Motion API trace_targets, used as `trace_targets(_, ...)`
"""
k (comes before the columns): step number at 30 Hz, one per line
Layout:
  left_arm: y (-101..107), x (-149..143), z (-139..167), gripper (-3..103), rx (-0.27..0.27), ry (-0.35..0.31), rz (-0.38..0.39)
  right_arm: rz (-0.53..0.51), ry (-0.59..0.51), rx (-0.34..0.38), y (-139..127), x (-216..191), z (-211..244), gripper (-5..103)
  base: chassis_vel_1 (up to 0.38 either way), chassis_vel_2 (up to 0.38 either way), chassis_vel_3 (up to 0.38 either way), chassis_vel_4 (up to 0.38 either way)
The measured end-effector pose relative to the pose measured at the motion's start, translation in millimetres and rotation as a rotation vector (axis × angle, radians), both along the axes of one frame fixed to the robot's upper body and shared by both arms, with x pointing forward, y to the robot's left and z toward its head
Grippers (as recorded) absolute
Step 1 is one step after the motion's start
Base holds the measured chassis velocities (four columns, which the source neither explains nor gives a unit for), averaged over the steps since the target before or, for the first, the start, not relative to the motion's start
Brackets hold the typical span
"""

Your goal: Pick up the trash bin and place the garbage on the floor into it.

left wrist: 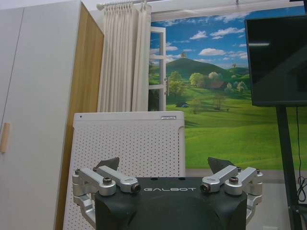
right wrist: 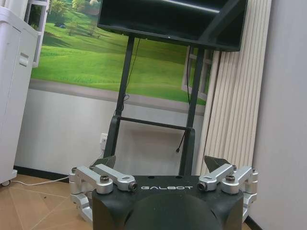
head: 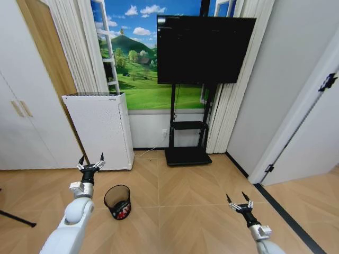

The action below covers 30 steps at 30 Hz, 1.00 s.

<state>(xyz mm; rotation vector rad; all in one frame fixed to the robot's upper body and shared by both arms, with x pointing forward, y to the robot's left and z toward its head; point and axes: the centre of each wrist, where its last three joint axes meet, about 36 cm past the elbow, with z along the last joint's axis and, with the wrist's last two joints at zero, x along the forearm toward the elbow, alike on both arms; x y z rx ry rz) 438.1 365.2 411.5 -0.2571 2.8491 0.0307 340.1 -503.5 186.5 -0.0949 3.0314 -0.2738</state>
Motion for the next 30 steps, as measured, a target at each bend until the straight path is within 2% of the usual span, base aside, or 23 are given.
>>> trace_targets(30,3.7,-3.5,-6.3,100,0.010,-0.016,-0.020,-0.015,0.008,-0.006,-0.1,0.3,-2.9,100,-0.021,-0.024,0.023,0.024)
